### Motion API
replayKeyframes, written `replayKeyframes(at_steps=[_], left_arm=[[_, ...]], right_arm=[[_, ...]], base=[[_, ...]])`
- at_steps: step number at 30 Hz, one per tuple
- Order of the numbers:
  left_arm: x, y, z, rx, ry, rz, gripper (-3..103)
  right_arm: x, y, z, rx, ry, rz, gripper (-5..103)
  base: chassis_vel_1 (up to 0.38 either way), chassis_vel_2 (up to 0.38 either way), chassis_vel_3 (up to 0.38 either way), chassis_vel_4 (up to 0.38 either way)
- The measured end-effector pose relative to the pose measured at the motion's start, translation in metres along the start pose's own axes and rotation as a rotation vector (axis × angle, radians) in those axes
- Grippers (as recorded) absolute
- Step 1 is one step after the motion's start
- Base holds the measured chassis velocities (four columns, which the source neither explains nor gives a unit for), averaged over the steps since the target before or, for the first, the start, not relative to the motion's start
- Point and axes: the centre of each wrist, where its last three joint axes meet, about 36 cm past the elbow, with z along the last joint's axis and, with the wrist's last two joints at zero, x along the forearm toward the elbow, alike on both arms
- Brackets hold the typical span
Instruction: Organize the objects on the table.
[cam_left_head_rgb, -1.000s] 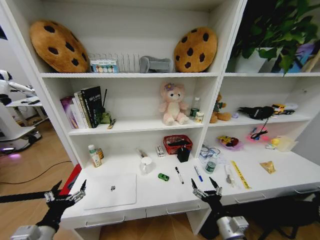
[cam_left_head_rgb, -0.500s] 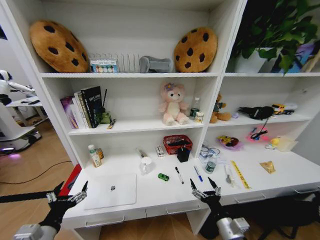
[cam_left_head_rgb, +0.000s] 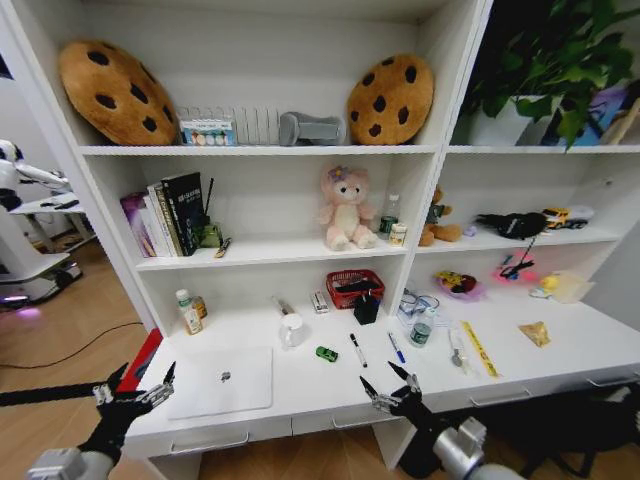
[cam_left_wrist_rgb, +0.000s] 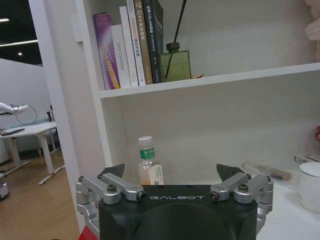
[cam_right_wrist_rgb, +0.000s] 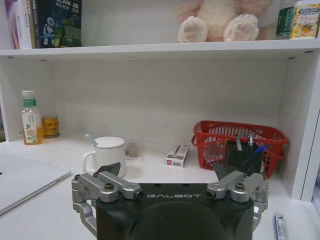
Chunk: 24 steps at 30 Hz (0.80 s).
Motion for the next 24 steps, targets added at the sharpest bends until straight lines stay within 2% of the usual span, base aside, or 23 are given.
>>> replayKeyframes(at_steps=[1, 2, 4, 6, 8, 15, 16, 17, 18, 20, 21, 24], left_arm=[[0.000, 0.000, 0.000, 0.000, 0.000, 0.000, 100], [0.000, 0.000, 0.000, 0.000, 0.000, 0.000, 100], [0.000, 0.000, 0.000, 0.000, 0.000, 0.000, 100], [0.000, 0.000, 0.000, 0.000, 0.000, 0.000, 100], [0.000, 0.000, 0.000, 0.000, 0.000, 0.000, 100], [0.000, 0.000, 0.000, 0.000, 0.000, 0.000, 100], [0.000, 0.000, 0.000, 0.000, 0.000, 0.000, 100], [0.000, 0.000, 0.000, 0.000, 0.000, 0.000, 100], [0.000, 0.000, 0.000, 0.000, 0.000, 0.000, 100], [0.000, 0.000, 0.000, 0.000, 0.000, 0.000, 100], [0.000, 0.000, 0.000, 0.000, 0.000, 0.000, 100], [0.000, 0.000, 0.000, 0.000, 0.000, 0.000, 100]], right_arm=[[-0.005, -0.011, 0.000, 0.005, 0.005, 0.003, 100], [-0.005, -0.011, 0.000, 0.005, 0.005, 0.003, 100], [-0.015, -0.039, 0.008, 0.033, 0.022, -0.008, 103], [-0.016, -0.041, 0.009, 0.036, 0.022, -0.010, 103], [-0.024, -0.066, 0.017, 0.052, 0.019, -0.081, 100], [-0.042, -0.088, 0.035, 0.069, 0.031, -0.167, 95], [-0.051, -0.093, 0.042, 0.066, 0.034, -0.196, 91], [-0.058, -0.096, 0.047, 0.065, 0.033, -0.220, 97], [-0.058, -0.096, 0.047, 0.065, 0.033, -0.220, 97], [-0.070, -0.101, 0.050, 0.072, 0.025, -0.251, 97], [-0.088, -0.107, 0.049, 0.081, 0.020, -0.284, 91], [-0.119, -0.105, 0.043, 0.082, 0.021, -0.329, 95]], base=[[0.000, 0.000, 0.000, 0.000], [0.000, 0.000, 0.000, 0.000], [0.000, 0.000, 0.000, 0.000], [0.000, 0.000, 0.000, 0.000], [0.000, 0.000, 0.000, 0.000], [0.000, 0.000, 0.000, 0.000], [0.000, 0.000, 0.000, 0.000], [0.000, 0.000, 0.000, 0.000], [0.000, 0.000, 0.000, 0.000], [0.000, 0.000, 0.000, 0.000], [0.000, 0.000, 0.000, 0.000], [0.000, 0.000, 0.000, 0.000]])
